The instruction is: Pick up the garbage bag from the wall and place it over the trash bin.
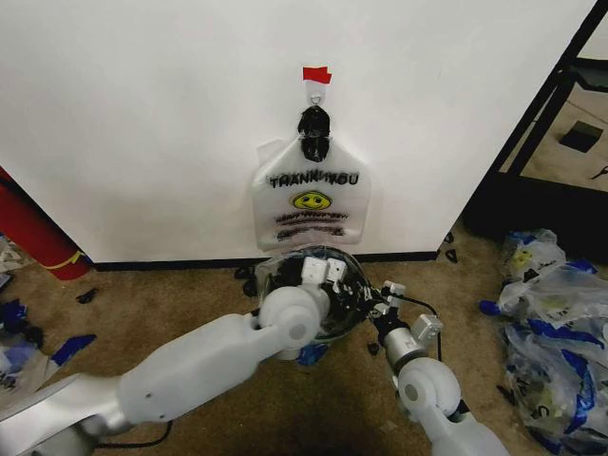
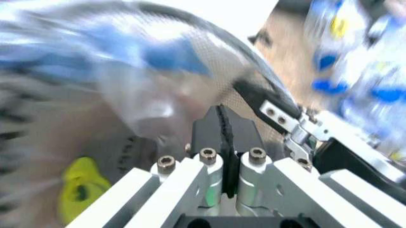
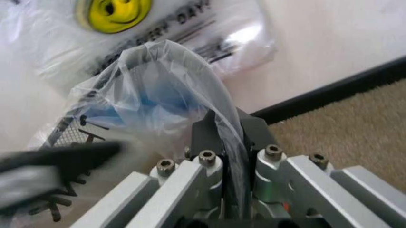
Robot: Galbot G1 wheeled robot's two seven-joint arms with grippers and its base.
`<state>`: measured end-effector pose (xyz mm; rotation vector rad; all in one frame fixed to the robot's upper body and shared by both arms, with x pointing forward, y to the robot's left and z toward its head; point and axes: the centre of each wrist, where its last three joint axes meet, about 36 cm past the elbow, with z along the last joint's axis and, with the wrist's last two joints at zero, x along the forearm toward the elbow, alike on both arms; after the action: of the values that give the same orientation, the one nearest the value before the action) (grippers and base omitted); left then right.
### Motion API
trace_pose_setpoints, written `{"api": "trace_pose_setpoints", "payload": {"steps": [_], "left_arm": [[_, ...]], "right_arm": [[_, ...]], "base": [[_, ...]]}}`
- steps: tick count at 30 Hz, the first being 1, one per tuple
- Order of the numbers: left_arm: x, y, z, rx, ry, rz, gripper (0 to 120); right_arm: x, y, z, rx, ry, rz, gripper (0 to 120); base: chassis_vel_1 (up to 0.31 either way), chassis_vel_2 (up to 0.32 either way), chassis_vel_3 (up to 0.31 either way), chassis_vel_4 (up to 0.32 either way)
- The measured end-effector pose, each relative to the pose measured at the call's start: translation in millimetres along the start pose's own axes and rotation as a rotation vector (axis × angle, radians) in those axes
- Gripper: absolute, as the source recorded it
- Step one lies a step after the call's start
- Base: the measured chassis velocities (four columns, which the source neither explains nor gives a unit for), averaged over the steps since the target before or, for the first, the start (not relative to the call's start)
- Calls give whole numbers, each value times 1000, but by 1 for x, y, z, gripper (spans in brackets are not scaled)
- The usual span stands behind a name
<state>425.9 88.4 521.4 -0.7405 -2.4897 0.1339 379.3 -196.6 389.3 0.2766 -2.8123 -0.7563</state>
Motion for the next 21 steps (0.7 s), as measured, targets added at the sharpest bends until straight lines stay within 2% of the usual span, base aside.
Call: {"api": "trace_pose_setpoints", "payload": {"steps": [2, 6, 7, 10, 13, 16, 20, 21], "left_arm": [[17, 12, 5, 32, -48, 15, 0], [54, 39, 13, 102, -177, 15, 16], [54, 39, 13, 102, -177, 15, 16], [81, 52, 22, 172, -270, 10, 31], [91, 55, 40, 198, -311, 9, 45], [90, 56, 50, 208, -318, 11, 51], [104, 48, 90, 311, -298, 4, 68], [104, 48, 90, 311, -298, 4, 68]], "right_arm": [[-1, -2, -4, -39, 2, 18, 0], [-3, -4, -12, -127, 5, 58, 0], [-3, -4, -12, -127, 5, 58, 0], [-5, -3, -15, -183, 14, 87, 0], [-3, -4, -17, -225, 9, 124, 0], [1, -6, -20, -251, -2, 158, 0], [-4, -2, -24, -290, -4, 203, 0], [-4, -2, -24, -290, -4, 203, 0]], "base": [[0, 0, 0, 0], [0, 0, 0, 0], [0, 0, 0, 0], [0, 0, 0, 0], [0, 0, 0, 0], [0, 0, 0, 0], [0, 0, 0, 0], [0, 0, 0, 0]]}}
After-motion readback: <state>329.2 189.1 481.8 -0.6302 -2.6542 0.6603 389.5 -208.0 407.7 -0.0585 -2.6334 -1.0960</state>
